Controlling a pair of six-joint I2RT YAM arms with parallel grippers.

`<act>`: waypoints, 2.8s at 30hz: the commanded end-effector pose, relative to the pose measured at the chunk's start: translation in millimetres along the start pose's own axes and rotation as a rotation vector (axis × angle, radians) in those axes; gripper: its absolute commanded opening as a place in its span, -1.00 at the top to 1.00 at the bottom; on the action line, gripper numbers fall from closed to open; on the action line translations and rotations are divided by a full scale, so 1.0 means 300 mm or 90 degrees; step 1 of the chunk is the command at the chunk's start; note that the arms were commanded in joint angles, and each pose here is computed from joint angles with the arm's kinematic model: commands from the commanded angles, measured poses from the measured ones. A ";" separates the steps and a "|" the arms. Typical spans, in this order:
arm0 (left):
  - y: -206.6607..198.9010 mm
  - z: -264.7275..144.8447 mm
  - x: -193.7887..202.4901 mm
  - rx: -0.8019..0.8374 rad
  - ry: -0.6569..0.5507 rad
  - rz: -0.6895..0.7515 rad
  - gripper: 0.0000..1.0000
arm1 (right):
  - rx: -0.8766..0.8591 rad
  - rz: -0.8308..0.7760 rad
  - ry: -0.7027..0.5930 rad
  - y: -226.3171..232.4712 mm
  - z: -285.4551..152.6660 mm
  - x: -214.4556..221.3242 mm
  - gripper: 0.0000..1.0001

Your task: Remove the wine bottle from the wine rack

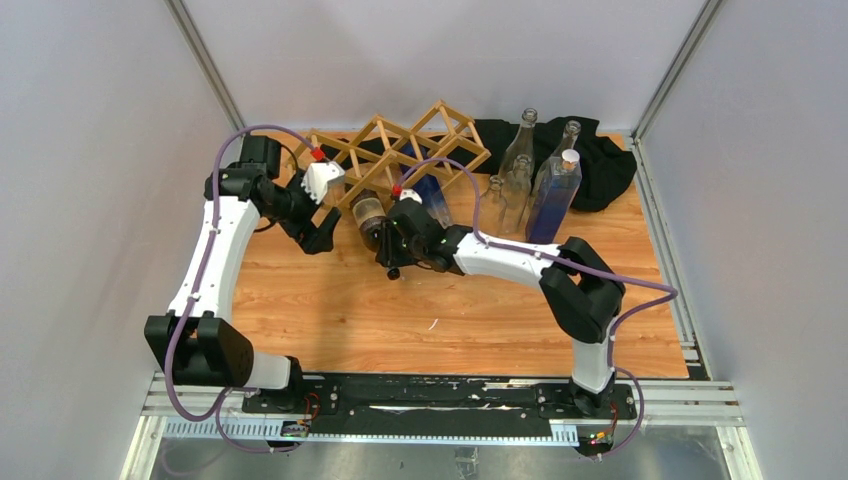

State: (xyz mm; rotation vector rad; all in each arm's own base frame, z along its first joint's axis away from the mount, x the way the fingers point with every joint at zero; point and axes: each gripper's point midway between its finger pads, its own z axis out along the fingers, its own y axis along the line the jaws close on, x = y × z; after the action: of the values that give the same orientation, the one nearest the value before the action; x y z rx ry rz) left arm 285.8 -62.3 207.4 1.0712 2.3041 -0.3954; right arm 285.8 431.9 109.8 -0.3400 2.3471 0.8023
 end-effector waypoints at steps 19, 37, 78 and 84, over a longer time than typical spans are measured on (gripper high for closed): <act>-0.080 0.029 -0.039 0.058 -0.023 0.156 -1.00 | -0.278 0.053 0.058 0.173 -0.329 0.004 1.00; -0.218 0.095 0.076 0.120 0.022 0.327 -1.00 | -0.355 0.093 0.101 0.154 -0.444 -0.067 1.00; -0.433 0.114 -0.006 0.257 -0.080 0.273 1.00 | -0.326 0.023 0.030 0.170 -0.675 -0.145 -0.72; -0.465 0.084 -0.064 0.303 -0.126 0.185 1.00 | -0.262 0.023 -0.074 0.124 -0.731 -0.230 -0.84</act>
State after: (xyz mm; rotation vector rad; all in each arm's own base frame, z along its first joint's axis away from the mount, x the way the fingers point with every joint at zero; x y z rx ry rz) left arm 193.6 -153.5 167.7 1.6383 1.9543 -0.7540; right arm 200.0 342.2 289.0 -0.5165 2.1654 1.3991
